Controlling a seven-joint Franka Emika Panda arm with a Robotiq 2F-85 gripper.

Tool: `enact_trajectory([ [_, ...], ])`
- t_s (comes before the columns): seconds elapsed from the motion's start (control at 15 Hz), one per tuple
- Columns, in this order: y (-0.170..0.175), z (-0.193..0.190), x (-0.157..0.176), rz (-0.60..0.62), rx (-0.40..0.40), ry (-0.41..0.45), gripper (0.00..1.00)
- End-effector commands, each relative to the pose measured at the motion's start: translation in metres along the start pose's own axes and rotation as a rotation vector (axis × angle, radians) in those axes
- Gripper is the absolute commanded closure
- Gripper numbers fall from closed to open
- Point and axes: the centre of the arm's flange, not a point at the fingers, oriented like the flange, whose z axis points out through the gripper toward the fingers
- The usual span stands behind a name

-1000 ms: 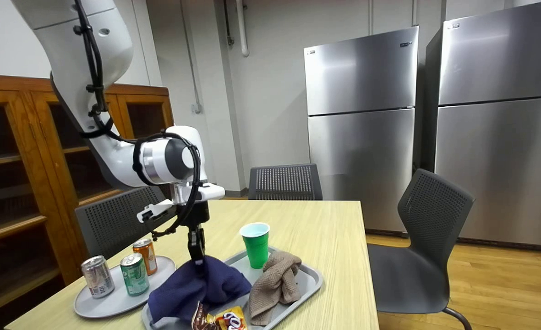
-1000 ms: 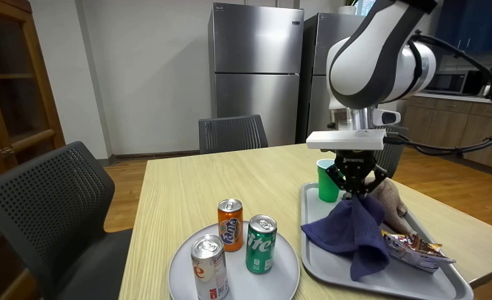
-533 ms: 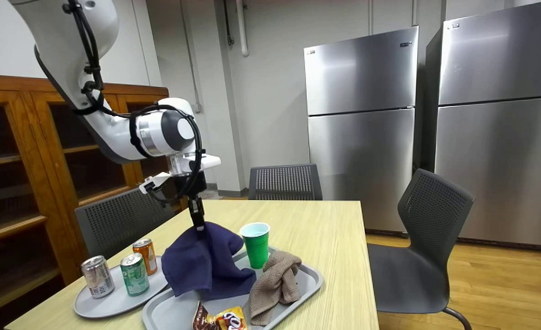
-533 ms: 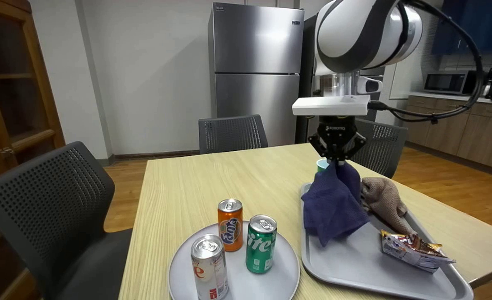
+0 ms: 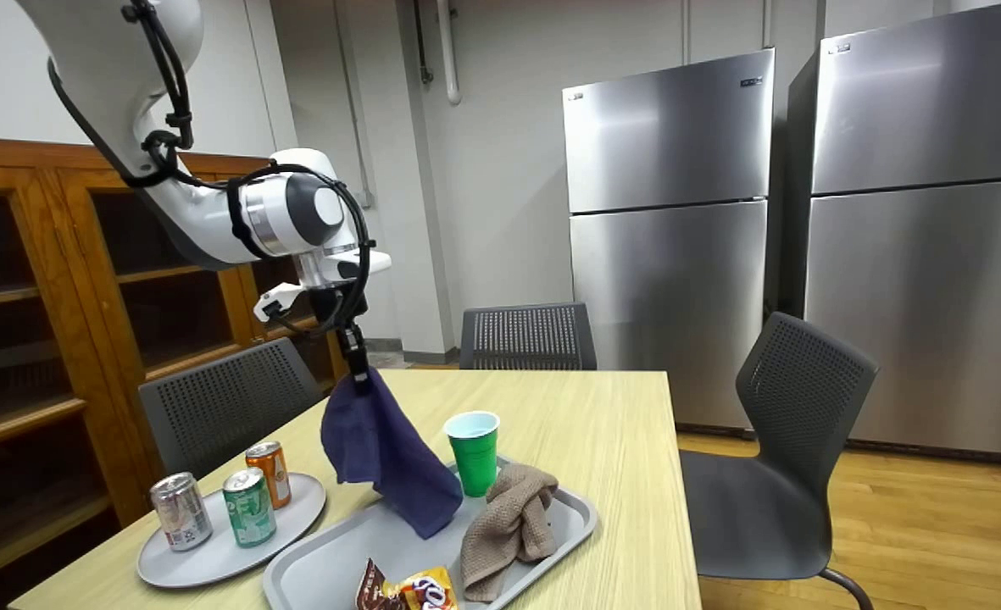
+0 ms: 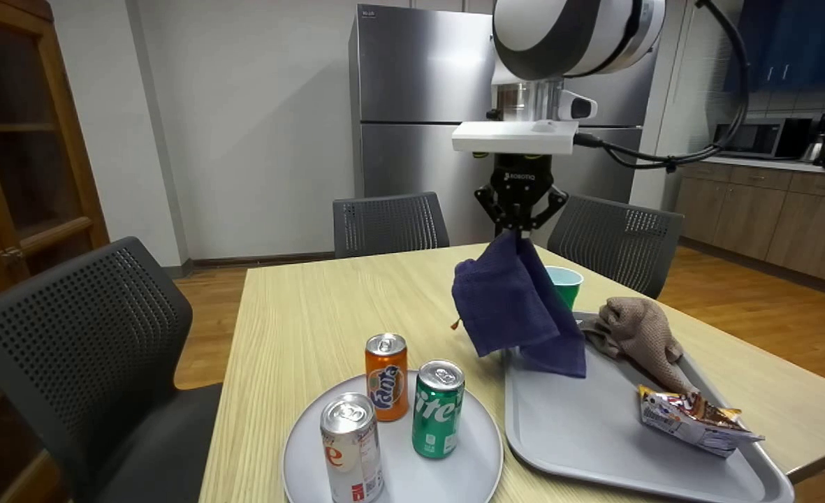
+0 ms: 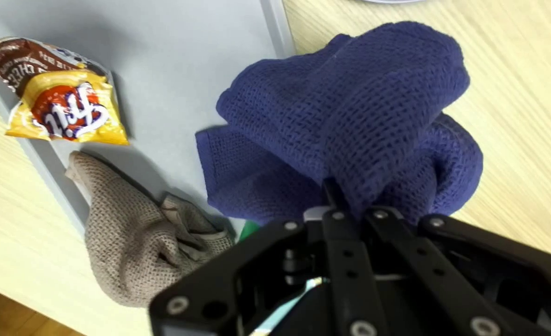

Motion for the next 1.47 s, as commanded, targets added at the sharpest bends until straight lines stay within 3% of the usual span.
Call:
enact_trajectory([
  [0.0,-0.034,-0.019,0.006,-0.058,0.013,0.004,0.99],
  [0.93,-0.13,-0.039,0.008,-0.156,0.067,0.059,0.99],
  [1.4,-0.156,-0.023,0.006,-0.177,0.018,0.048,0.99],
])
